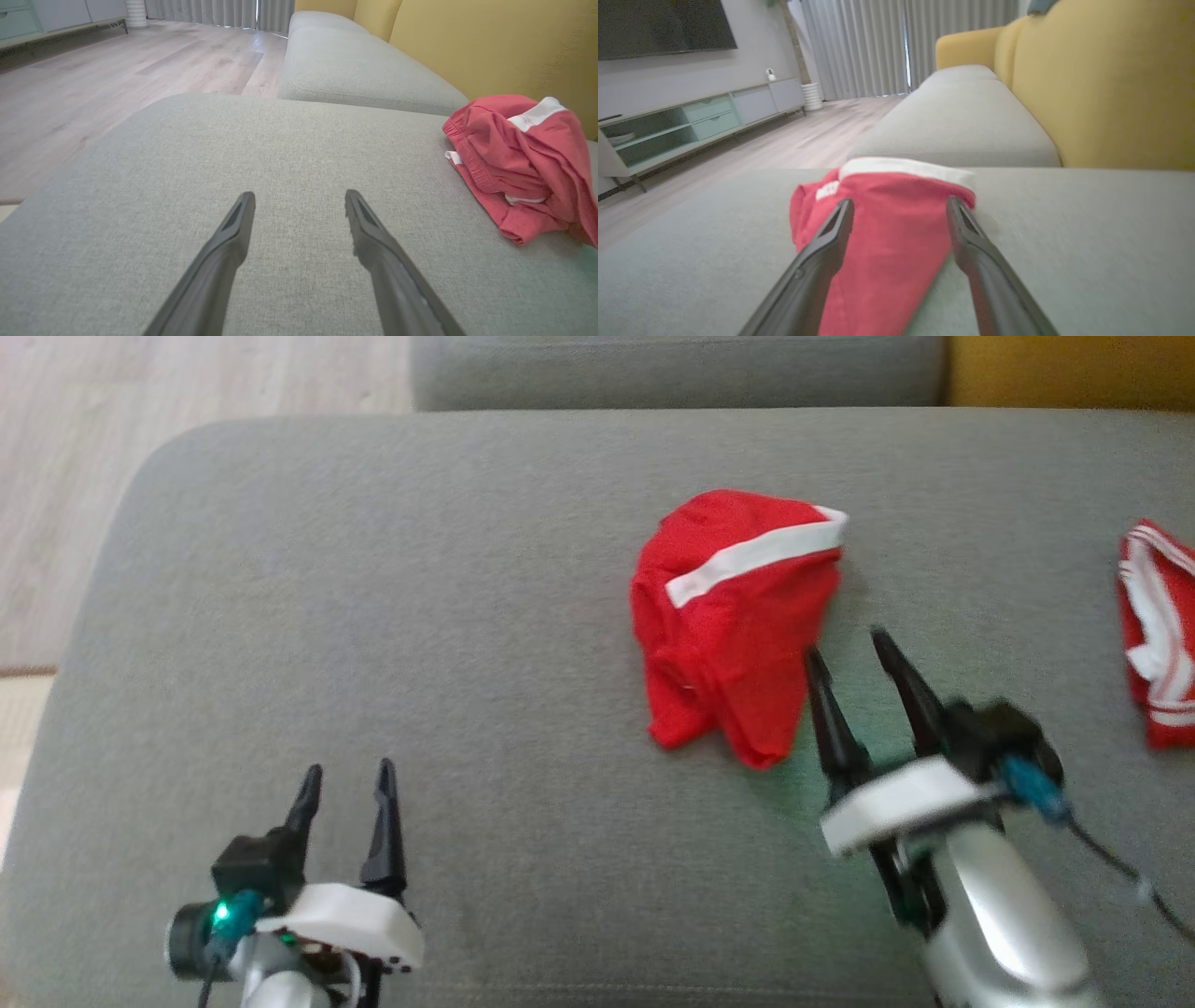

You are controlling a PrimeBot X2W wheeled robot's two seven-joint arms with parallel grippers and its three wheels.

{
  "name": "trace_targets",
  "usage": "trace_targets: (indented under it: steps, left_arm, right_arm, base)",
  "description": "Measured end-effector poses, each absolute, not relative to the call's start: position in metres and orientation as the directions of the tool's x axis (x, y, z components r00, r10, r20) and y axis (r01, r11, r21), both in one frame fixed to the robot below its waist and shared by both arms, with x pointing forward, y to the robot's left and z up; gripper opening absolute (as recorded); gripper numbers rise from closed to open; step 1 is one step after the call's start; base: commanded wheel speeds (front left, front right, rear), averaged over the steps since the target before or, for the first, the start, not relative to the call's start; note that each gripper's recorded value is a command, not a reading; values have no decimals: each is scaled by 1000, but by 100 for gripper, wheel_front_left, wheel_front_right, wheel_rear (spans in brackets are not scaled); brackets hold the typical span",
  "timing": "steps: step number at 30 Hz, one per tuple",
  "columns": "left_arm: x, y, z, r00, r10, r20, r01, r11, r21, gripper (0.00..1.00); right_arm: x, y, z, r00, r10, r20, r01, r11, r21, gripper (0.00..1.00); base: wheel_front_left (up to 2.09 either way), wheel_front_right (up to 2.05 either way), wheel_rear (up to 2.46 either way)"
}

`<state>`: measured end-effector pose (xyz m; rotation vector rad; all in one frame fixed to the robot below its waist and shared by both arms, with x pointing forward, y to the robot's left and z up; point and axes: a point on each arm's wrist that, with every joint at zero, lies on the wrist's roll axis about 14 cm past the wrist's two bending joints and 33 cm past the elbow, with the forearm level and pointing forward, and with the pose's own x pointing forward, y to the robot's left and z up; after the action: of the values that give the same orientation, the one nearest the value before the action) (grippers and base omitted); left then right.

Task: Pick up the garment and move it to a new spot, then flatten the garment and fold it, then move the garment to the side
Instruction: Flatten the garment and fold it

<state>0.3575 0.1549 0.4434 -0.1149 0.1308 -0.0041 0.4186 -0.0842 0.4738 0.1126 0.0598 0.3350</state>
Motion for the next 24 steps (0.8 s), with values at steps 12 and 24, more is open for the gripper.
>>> trace_targets:
  steps: [12,24]
  left_arm:
    - [342,172,428,979,63,-192,-94,983,-155,100]
    - [347,175,418,972,78,-223,-115,981,-158,100]
  right_arm:
    - [473,-3,479,842,532,-95,-535,845,-8,100]
    - [482,-16,423,834,490,-256,-515,856,-38,100]
  base:
    - [0,0,0]
    - [0,0,0]
